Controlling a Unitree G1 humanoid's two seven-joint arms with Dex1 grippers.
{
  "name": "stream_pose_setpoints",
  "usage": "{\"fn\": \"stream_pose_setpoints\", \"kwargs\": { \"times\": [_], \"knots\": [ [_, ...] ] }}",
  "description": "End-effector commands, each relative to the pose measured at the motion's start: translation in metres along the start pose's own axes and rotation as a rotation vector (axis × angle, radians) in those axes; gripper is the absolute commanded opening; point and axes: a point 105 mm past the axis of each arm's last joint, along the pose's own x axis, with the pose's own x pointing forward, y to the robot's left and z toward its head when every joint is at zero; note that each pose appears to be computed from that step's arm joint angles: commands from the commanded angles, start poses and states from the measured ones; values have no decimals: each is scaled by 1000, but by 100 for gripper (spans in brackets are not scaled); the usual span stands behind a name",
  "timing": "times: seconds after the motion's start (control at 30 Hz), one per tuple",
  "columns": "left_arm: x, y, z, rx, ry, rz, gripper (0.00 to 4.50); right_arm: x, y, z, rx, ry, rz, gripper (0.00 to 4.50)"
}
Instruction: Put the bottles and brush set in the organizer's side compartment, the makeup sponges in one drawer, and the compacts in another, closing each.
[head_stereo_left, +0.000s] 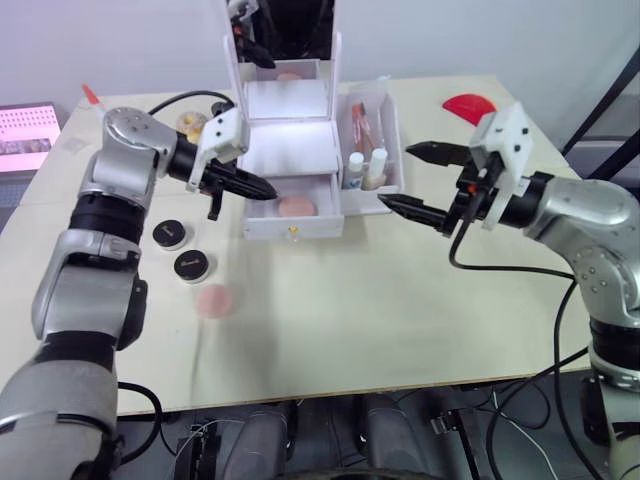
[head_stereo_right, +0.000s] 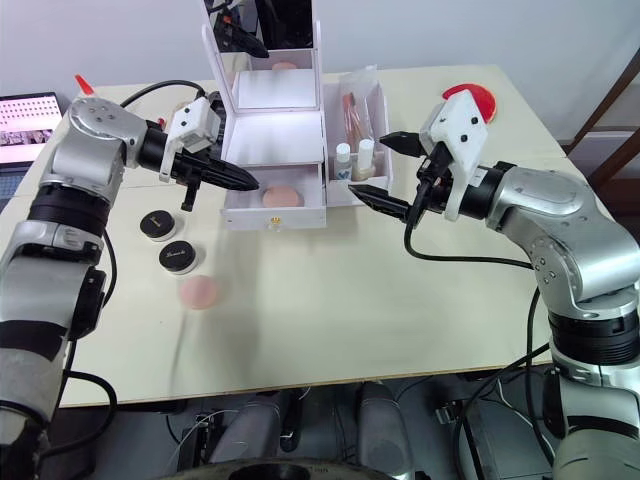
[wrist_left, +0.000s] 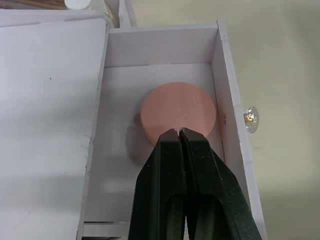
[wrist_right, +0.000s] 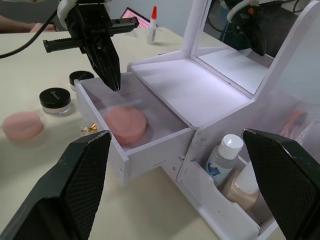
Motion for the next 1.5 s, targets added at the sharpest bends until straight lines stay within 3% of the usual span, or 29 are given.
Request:
{"fn": "stream_pose_setpoints", "kwargs": {
  "times": [0.03, 0.27, 0.47, 0.63, 0.73, 0.87, 1.27, 1.5],
  "knots": [
    [-12, 2, 16, 19, -70, 23, 10, -7, -3, 11, -33, -31, -21, 450],
    [-2, 9, 27, 47, -83, 30, 10, -8, -4, 9, -30, -25, -32, 450],
    [22, 9, 39, 95, -69, -37, 282, -9, -2, 8, -23, -21, -35, 450],
    [42, 8, 53, 148, -51, -95, 282, -7, -1, 7, -17, -25, -36, 450],
    [51, 6, 60, 171, -36, -136, 211, -6, -1, 7, -17, -27, -37, 450],
    [60, 5, 58, 206, 16, -167, 5, -5, 1, 9, -20, -34, -38, 450],
    [87, -3, 38, 334, 200, -224, 5, -6, 5, 10, -14, -41, -47, 450],
    [75, 0, 28, 354, 269, -230, 5, -4, 6, 11, -13, -50, -50, 450]
  ]
}}
